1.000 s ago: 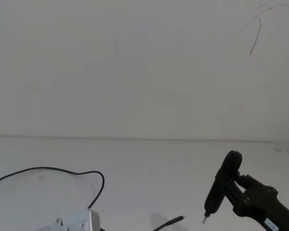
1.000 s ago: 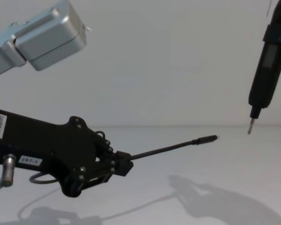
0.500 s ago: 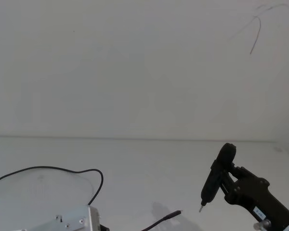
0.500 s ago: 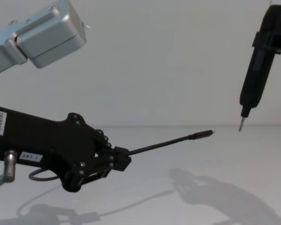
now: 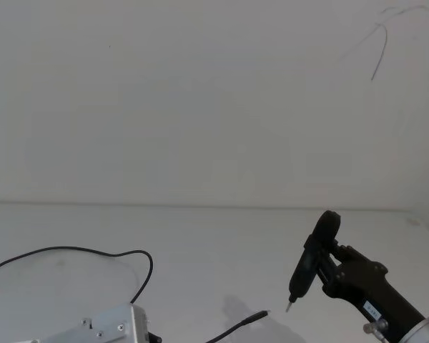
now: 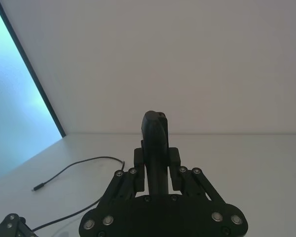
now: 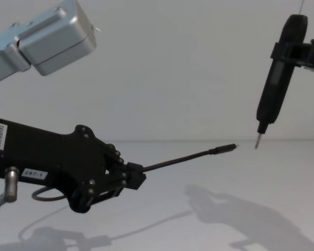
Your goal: Pick up the data cable with the one hand.
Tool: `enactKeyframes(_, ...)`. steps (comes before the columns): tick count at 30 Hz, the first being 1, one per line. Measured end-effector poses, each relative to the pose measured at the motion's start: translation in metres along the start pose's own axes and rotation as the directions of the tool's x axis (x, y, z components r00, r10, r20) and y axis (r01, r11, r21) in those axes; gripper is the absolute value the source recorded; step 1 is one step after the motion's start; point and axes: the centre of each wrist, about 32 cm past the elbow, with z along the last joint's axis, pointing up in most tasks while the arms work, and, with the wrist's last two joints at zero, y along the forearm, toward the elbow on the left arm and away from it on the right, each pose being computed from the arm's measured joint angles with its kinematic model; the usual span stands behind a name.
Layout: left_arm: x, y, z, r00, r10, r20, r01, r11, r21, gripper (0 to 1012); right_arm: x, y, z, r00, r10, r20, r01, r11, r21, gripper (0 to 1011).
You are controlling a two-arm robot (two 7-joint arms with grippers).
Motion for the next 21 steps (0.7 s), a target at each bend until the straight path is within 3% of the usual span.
enactKeyframes(21, 0.0002, 0.0000, 0.0002, 1.0000, 0.003, 0.001, -0.003, 1.0000, 0.000, 42, -0.0044, 0.0083, 0.0001, 0.997, 0.066, -0.047, -0.065, 0.998, 0.009, 283)
